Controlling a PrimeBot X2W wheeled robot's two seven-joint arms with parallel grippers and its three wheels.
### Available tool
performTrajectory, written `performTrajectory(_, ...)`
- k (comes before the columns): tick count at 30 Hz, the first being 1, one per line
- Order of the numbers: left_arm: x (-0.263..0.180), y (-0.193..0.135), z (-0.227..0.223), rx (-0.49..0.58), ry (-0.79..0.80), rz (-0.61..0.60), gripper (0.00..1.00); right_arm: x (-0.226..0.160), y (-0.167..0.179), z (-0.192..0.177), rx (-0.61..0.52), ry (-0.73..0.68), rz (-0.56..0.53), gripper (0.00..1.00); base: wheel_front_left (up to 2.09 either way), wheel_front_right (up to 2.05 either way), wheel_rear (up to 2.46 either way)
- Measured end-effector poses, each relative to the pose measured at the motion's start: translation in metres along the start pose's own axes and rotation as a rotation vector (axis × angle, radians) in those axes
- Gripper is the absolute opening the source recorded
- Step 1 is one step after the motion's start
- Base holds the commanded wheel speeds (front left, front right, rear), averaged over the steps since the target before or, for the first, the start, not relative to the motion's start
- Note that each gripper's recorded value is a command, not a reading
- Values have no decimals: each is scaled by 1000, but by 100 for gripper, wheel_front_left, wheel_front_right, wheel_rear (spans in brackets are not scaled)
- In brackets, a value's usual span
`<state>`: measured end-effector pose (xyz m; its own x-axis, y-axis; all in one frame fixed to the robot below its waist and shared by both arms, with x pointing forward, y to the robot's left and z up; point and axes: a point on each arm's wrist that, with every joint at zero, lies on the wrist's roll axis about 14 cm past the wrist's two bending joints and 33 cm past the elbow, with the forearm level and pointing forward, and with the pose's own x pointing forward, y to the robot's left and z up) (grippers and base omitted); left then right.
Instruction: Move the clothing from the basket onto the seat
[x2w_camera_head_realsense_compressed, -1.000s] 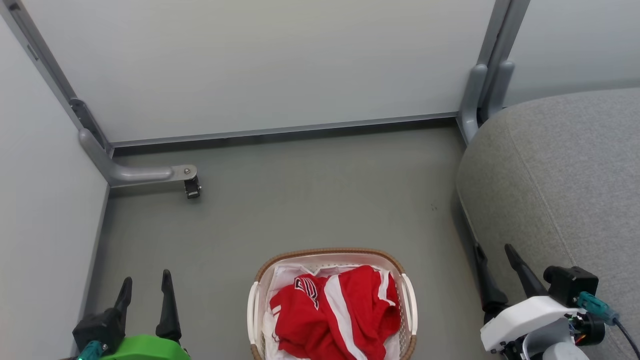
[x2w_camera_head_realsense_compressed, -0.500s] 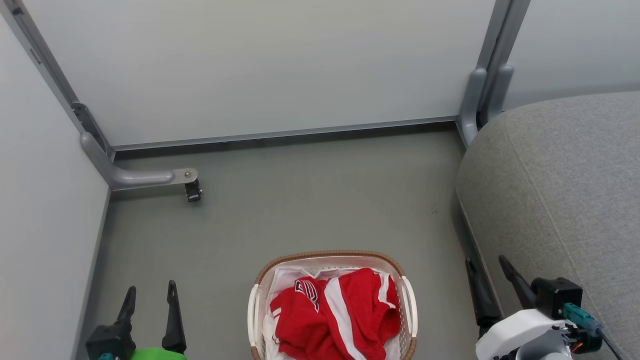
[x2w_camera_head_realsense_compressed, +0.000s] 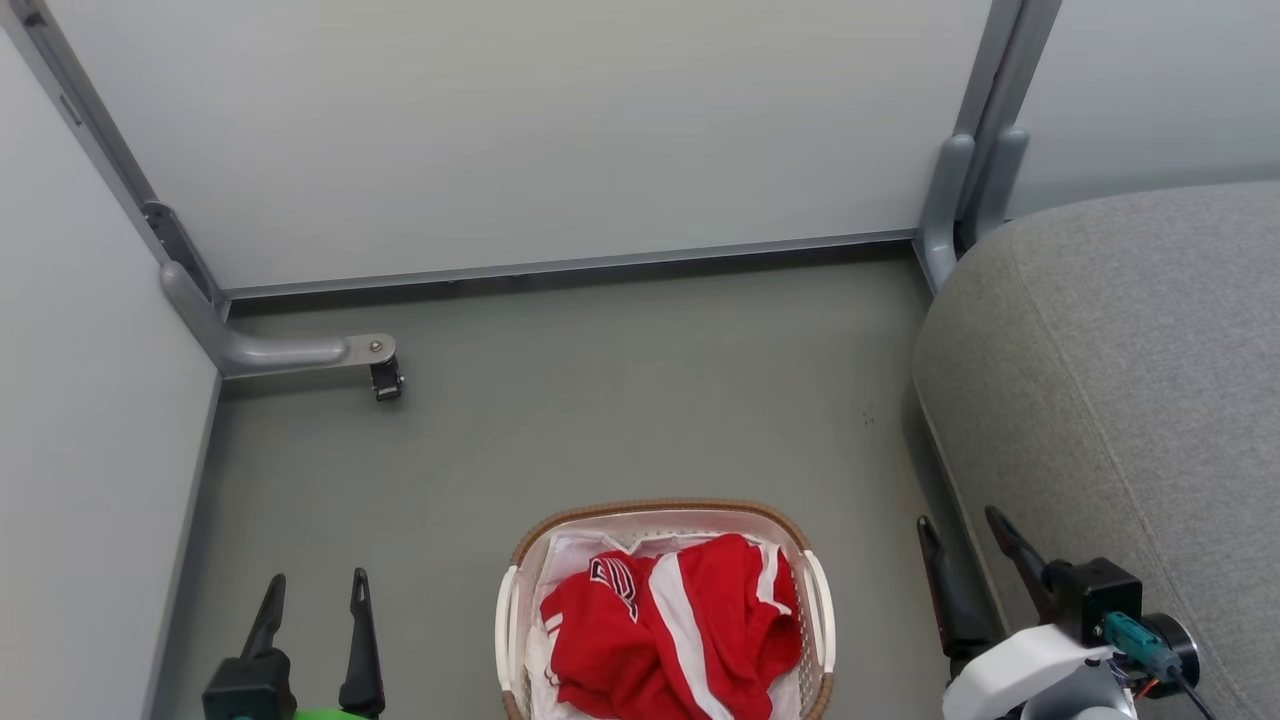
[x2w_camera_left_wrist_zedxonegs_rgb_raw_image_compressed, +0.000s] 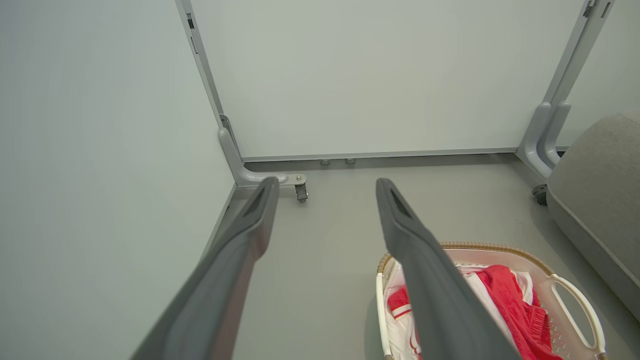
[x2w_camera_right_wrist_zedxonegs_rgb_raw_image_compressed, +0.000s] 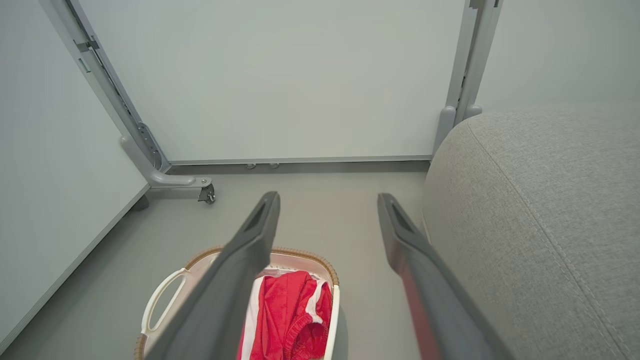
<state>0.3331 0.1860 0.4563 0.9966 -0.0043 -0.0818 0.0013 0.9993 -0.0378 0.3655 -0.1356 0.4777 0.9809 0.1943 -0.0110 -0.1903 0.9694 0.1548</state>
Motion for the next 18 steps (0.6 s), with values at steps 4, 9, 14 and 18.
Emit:
performTrajectory(4,1,-5,-2,25,5,-21,100,1,1,1,-23,-3,7,100,0,0,0)
performTrajectory(9,4,-11,-8,35,19,-40,100,4,0,1,-37,-7,7,100,0,0,0)
performTrajectory(14,7,-19,-13,31,37,-70,100,7,-4,4,-38,-15,-1,100,0,0,0)
performTrajectory(18,11,-33,-20,28,60,-117,100,11,-5,8,-37,-28,-6,100,0,0,0)
